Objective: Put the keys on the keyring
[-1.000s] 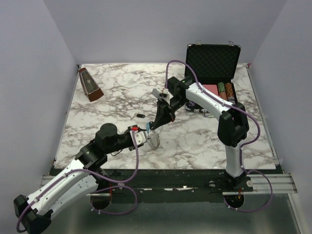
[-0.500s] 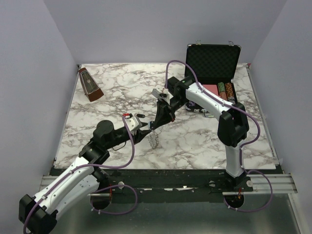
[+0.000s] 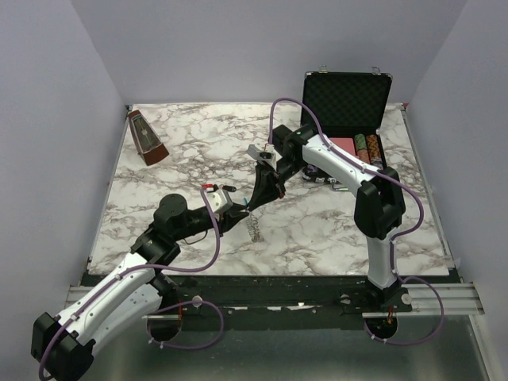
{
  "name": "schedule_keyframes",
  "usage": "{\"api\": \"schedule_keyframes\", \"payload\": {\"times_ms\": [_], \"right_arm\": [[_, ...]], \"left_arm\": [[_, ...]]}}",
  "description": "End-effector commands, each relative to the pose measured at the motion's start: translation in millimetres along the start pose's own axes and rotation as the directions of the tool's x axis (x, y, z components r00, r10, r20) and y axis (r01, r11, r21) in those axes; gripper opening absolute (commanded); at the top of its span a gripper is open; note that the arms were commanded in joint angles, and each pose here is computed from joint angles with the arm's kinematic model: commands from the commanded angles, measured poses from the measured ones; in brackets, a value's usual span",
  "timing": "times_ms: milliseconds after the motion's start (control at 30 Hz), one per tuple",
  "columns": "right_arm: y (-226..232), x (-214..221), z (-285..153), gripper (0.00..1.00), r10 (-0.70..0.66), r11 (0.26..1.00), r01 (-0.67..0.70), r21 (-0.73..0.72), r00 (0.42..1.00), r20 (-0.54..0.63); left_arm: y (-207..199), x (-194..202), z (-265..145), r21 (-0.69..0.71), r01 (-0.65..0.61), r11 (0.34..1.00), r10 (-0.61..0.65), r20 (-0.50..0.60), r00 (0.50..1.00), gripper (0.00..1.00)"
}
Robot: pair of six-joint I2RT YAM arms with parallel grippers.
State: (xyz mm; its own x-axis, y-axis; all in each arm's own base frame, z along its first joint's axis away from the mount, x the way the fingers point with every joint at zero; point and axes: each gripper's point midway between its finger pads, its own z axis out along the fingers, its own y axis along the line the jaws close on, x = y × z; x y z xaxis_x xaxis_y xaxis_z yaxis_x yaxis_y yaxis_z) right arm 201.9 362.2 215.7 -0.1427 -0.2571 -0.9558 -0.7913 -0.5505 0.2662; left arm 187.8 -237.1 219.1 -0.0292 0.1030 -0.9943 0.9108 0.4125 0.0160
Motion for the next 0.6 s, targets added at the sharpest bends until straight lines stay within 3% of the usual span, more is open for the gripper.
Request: {"api": "schedule_keyframes", "payload": {"times_ms": [0,300,467,567], "right_arm": [[15.6,-37.0,5.6,0.01,0.076,0.996,-0.064,-0.067,0.977,0.2],[14.5,-35.8,5.2,0.01,0.079,0.996,-0.067,-0.066,0.977,0.199],[13.8,-35.3,5.3,0.01,0.082,0.995,-0.07,-0.067,0.977,0.198],[13.4,-34.4,6.0,0.01,0.087,0.995,-0.074,-0.069,0.976,0.198]], "left_arm": [[-3.7,-4.1,0.3,0.031,-0.01,0.999,0.01,0.001,1.0,0.29],[-4.4,-2.1,2.3,0.047,-0.012,0.999,0.013,-0.013,1.0,0.18],[-6.1,0.0,3.6,0.063,-0.013,0.998,0.014,-0.022,1.0,0.0],[-6.7,-0.5,3.3,0.066,-0.014,0.998,0.016,-0.022,1.0,0.0]]}}
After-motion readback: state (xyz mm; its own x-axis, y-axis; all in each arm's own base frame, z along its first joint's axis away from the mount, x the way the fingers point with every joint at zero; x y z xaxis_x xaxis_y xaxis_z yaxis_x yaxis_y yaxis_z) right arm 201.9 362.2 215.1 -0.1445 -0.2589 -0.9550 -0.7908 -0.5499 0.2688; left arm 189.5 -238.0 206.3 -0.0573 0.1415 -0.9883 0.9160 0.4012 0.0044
